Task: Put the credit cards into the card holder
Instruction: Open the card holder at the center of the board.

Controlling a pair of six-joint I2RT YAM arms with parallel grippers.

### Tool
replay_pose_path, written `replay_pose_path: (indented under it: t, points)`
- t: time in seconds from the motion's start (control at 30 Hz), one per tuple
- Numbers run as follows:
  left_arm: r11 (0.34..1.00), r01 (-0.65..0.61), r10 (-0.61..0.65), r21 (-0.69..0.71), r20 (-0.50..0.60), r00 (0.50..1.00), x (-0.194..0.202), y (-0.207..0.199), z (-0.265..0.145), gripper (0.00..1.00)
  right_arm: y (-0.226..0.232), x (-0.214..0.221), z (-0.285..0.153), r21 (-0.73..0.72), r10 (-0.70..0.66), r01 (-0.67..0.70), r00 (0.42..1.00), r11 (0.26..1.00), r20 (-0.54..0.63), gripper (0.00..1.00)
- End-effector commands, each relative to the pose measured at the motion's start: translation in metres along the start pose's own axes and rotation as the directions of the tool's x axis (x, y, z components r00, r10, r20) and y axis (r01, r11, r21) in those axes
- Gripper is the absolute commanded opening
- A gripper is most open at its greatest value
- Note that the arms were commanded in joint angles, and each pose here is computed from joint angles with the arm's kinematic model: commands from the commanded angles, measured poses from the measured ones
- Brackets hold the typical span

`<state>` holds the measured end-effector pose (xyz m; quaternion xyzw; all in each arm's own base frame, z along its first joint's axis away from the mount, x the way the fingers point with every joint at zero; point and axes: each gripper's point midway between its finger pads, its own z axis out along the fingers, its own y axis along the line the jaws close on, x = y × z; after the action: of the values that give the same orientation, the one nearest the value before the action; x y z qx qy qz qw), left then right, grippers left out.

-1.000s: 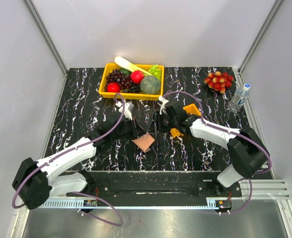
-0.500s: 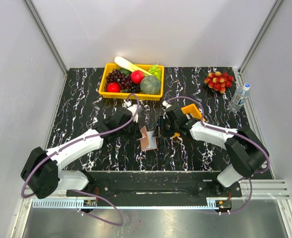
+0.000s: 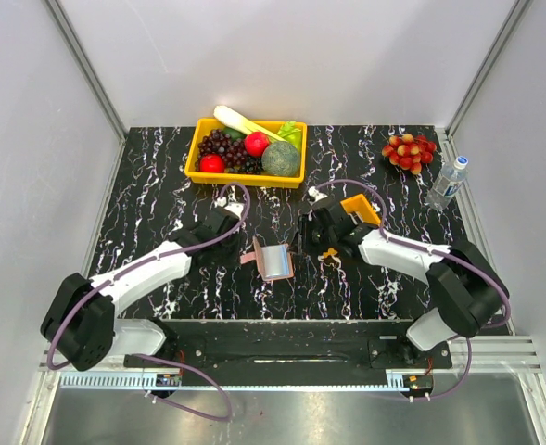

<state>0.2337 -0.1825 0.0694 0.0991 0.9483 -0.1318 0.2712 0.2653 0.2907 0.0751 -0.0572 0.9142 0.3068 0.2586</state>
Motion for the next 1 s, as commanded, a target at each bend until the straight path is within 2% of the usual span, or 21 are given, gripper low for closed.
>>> replay_pose_path:
  t: [0.0, 0.07, 0.1, 0.13, 0.2, 0.27, 0.3, 0.37, 0.43, 0.47, 0.53, 0.63, 0.73, 0.97]
  points:
    - [0.992, 0.021, -0.016, -0.121, 0.040, 0.999, -0.016, 0.019, -0.004, 0.04, 0.012, -0.045, -0.023, 0.012, -0.039, 0.038, 0.986, 0.999, 0.159, 0.36]
    - [0.998, 0.012, -0.008, -0.066, 0.060, 0.998, -0.026, 0.007, -0.008, 0.13, 0.006, -0.058, -0.034, 0.043, -0.045, 0.037, 0.977, 0.998, 0.207, 0.39]
    - [1.000, 0.000, 0.001, -0.019, 0.075, 0.997, -0.031, -0.002, -0.011, 0.13, 0.001, -0.066, -0.042, 0.068, -0.040, 0.025, 0.971, 0.997, 0.236, 0.40]
    - [1.000, -0.005, 0.002, 0.031, 0.098, 0.995, -0.039, -0.012, -0.016, 0.19, -0.005, -0.076, -0.051, 0.083, -0.034, 0.012, 0.964, 0.996, 0.265, 0.40]
    - [0.996, 0.000, -0.013, 0.088, 0.150, 0.989, -0.055, -0.025, -0.027, 0.38, -0.018, -0.092, -0.066, 0.115, -0.032, -0.003, 0.954, 0.993, 0.298, 0.42]
    - [0.989, -0.017, -0.011, 0.149, 0.186, 0.982, -0.067, -0.038, -0.036, 0.38, -0.040, -0.102, -0.077, 0.175, -0.034, -0.019, 0.955, 0.984, 0.293, 0.48]
    - [0.987, -0.018, -0.014, 0.160, 0.198, 0.980, -0.073, -0.041, -0.040, 0.39, -0.049, -0.104, -0.079, 0.199, -0.041, -0.016, 0.959, 0.980, 0.281, 0.49]
    - [0.985, -0.021, -0.013, 0.169, 0.199, 0.980, -0.079, -0.044, -0.042, 0.52, -0.069, -0.107, -0.079, 0.234, -0.041, -0.014, 0.972, 0.972, 0.231, 0.50]
    - [0.982, -0.025, -0.012, 0.185, 0.196, 0.980, -0.085, -0.048, -0.046, 0.56, -0.081, -0.109, -0.075, 0.260, -0.043, -0.004, 0.984, 0.966, 0.174, 0.50]
    - [0.979, -0.029, -0.014, 0.201, 0.207, 0.978, -0.092, -0.053, -0.052, 0.60, -0.083, -0.110, -0.073, 0.253, -0.050, 0.012, 0.988, 0.967, 0.146, 0.50]
    - [0.971, -0.047, -0.008, 0.235, 0.229, 0.973, -0.104, -0.062, -0.063, 0.62, -0.084, -0.111, -0.069, 0.238, -0.050, 0.023, 0.993, 0.971, 0.110, 0.50]
    - [0.968, -0.054, -0.016, 0.243, 0.276, 0.961, -0.121, -0.065, -0.080, 0.76, -0.085, -0.110, -0.060, 0.215, -0.044, 0.028, 0.997, 0.976, 0.068, 0.50]
    - [0.969, -0.054, -0.019, 0.240, 0.292, 0.956, -0.133, -0.063, -0.086, 0.81, -0.089, -0.107, -0.050, 0.211, -0.025, 0.019, 0.999, 0.977, 0.023, 0.50]
    - [0.965, -0.043, -0.023, 0.258, 0.249, 0.968, -0.152, -0.063, -0.068, 0.91, -0.100, -0.099, -0.032, 0.219, 0.008, 0.000, 0.999, 0.976, -0.036, 0.49]
